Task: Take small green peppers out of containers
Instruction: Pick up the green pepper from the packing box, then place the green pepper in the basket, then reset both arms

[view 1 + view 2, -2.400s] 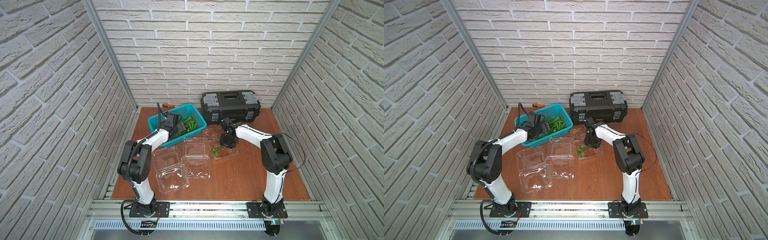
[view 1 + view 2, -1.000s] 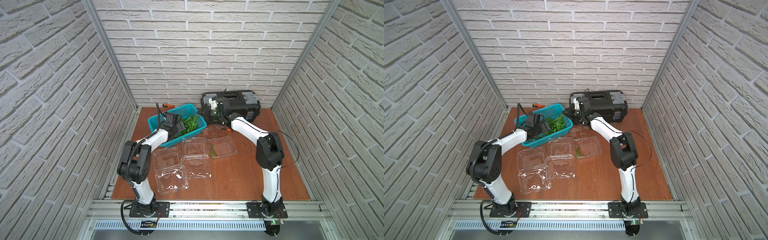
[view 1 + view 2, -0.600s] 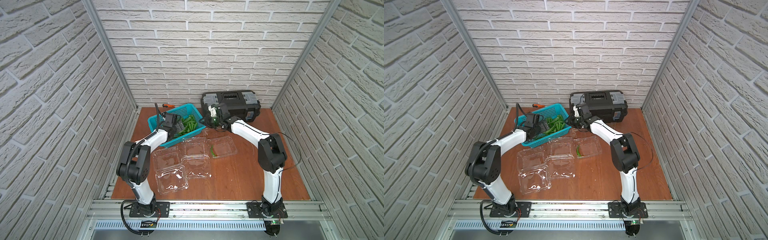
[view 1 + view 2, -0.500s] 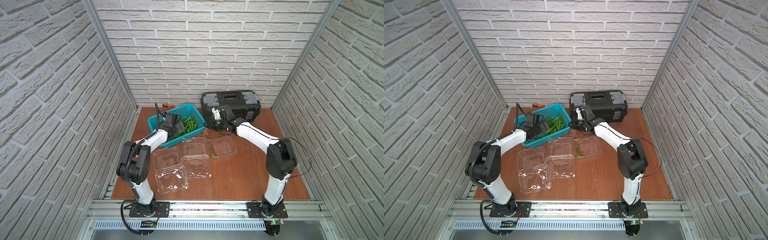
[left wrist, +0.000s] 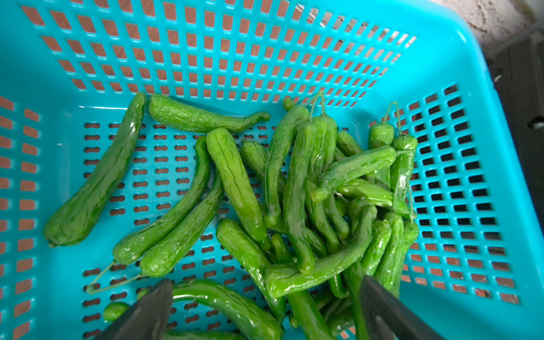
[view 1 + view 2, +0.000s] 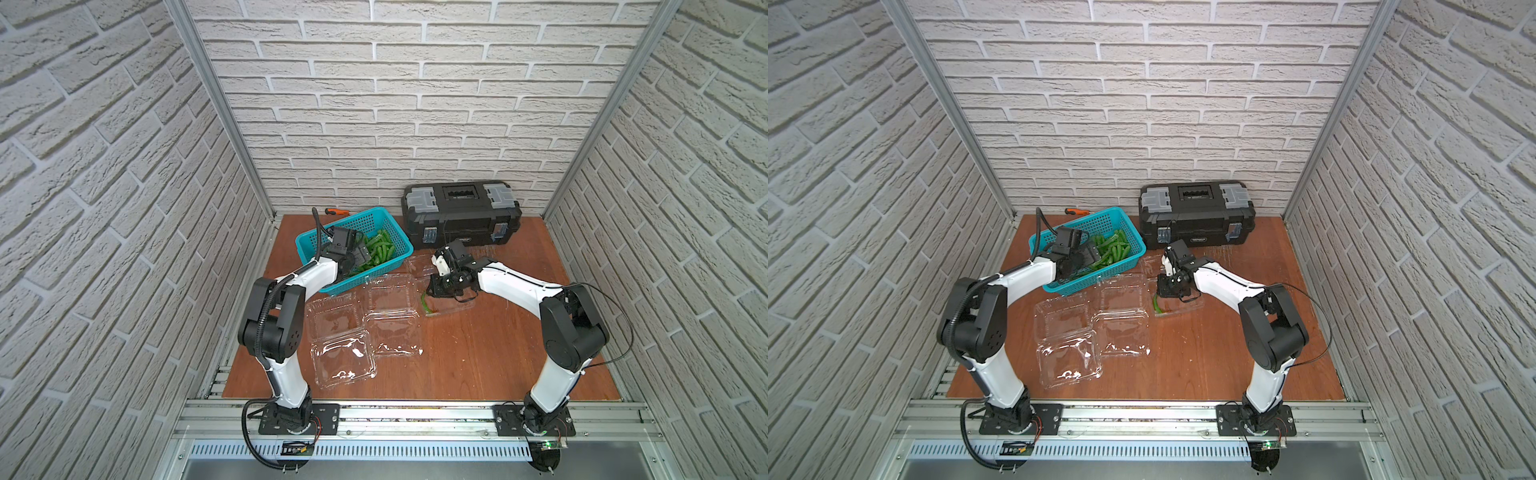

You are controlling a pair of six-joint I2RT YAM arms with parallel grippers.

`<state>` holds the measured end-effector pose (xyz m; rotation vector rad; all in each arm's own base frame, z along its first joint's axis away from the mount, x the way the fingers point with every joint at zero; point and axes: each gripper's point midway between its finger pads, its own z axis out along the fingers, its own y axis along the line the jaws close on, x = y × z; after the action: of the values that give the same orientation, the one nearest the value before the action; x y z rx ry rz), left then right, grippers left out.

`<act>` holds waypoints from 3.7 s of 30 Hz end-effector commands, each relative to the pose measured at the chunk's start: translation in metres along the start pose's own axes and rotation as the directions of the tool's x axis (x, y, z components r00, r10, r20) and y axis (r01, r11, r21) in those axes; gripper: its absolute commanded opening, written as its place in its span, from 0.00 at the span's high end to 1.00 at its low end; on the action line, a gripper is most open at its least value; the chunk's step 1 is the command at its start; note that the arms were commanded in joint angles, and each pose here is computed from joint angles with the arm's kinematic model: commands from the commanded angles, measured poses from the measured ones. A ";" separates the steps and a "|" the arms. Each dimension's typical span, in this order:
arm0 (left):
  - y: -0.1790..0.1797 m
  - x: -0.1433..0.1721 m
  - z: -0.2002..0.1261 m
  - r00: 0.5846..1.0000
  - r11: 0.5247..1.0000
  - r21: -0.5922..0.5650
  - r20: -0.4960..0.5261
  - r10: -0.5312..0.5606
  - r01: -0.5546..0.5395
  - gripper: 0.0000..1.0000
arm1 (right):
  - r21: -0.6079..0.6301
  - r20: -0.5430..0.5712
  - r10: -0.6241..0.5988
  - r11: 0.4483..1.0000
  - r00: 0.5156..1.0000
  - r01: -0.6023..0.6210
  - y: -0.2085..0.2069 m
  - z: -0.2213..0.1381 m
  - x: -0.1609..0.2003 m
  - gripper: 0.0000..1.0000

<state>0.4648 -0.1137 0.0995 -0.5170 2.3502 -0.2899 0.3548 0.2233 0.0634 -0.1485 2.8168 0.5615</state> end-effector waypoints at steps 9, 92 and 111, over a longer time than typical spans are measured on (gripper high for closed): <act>-0.011 -0.011 -0.005 0.999 0.999 0.037 0.039 -0.008 0.006 0.02 | 0.057 -0.093 -0.068 0.996 0.993 0.073 0.000 0.021 0.019 0.70; 0.179 -0.021 -0.061 0.760 0.902 -0.328 0.498 0.417 -0.280 0.02 | 0.500 0.708 -0.246 0.837 0.662 -0.224 -0.223 -0.137 -0.035 0.00; 0.176 -0.020 -0.057 0.780 0.904 -0.303 0.467 0.417 -0.302 0.02 | 0.525 0.702 -0.325 0.837 0.634 -0.152 -0.219 -0.114 -0.036 0.00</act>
<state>0.3769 0.0600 0.0641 -0.1985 2.0090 0.2978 0.3886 -0.0217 0.0784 0.0657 2.0338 -0.2228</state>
